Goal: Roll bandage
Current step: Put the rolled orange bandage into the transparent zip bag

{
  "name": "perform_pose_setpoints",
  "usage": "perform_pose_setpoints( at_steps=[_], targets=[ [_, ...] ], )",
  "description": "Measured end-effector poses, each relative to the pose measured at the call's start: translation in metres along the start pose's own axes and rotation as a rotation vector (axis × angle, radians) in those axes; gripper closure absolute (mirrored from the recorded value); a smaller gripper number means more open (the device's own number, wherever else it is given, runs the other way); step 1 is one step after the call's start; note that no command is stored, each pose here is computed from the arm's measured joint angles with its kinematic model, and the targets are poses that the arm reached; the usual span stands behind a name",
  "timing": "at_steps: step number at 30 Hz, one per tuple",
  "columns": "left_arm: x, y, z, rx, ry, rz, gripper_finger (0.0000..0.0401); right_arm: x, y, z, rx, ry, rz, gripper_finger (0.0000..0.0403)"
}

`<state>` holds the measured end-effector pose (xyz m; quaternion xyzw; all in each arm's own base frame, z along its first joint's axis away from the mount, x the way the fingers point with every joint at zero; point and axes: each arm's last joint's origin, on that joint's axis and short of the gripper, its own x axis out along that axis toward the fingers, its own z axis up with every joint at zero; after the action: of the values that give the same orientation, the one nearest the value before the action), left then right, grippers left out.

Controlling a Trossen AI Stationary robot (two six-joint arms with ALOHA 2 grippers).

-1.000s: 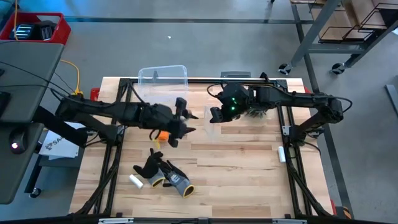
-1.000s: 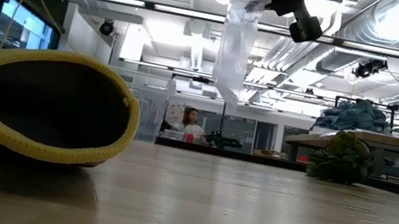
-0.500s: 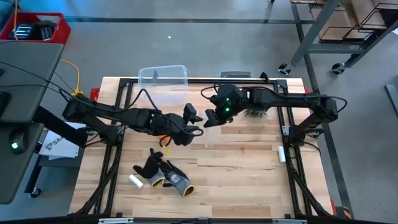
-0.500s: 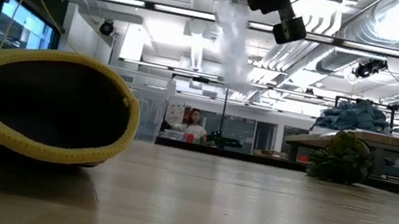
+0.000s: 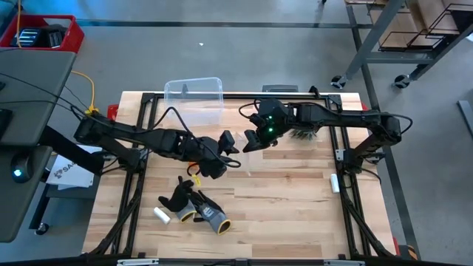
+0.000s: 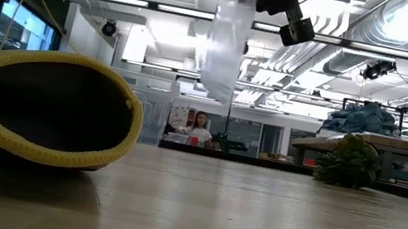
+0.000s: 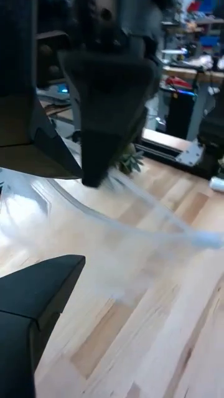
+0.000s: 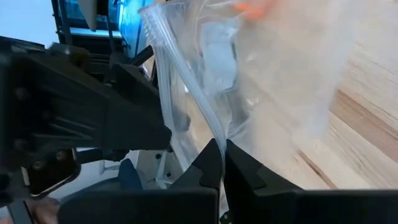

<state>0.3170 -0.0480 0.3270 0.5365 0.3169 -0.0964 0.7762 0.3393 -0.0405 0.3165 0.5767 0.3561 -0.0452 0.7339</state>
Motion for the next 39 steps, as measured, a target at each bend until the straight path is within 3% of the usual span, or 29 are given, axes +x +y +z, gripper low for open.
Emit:
perform_pose_setpoints(
  at_steps=[12, 15, 18, 22, 24, 28, 32, 39],
  targets=[
    [0.029, -0.007, -0.003, 0.122, 0.128, -0.007, 0.0196, 0.0, 0.001, -0.001, 0.02, 0.027, 0.015, 0.0403],
    [0.03, -0.011, -0.003, 0.14, 0.155, -0.026, 0.0219, 0.0, 0.001, -0.001, 0.017, 0.029, 0.017, 0.0403],
    [0.027, -0.013, -0.001, 0.139, 0.153, -0.035, 0.0269, -0.001, 0.0, 0.001, 0.02, 0.022, 0.015, 0.0403],
    [0.026, -0.016, -0.001, 0.099, 0.162, -0.053, 0.0367, -0.002, -0.001, 0.003, 0.028, 0.016, 0.016, 0.0403],
    [0.025, -0.019, -0.003, 0.05, 0.182, -0.081, 0.0391, -0.004, 0.0, 0.002, 0.026, 0.015, 0.021, 0.0403],
    [0.022, -0.028, -0.008, -0.022, 0.219, -0.177, 0.0396, -0.012, 0.002, -0.001, 0.024, 0.006, 0.021, 0.0403],
    [0.011, -0.029, -0.007, -0.117, 0.157, -0.24, 0.0398, -0.018, 0.002, -0.004, 0.027, -0.018, -0.009, 0.0403],
    [-0.009, -0.008, -0.003, -0.21, 0.053, -0.228, 0.04, -0.019, 0.002, -0.008, -0.004, -0.008, -0.027, 0.0403]
  ],
)
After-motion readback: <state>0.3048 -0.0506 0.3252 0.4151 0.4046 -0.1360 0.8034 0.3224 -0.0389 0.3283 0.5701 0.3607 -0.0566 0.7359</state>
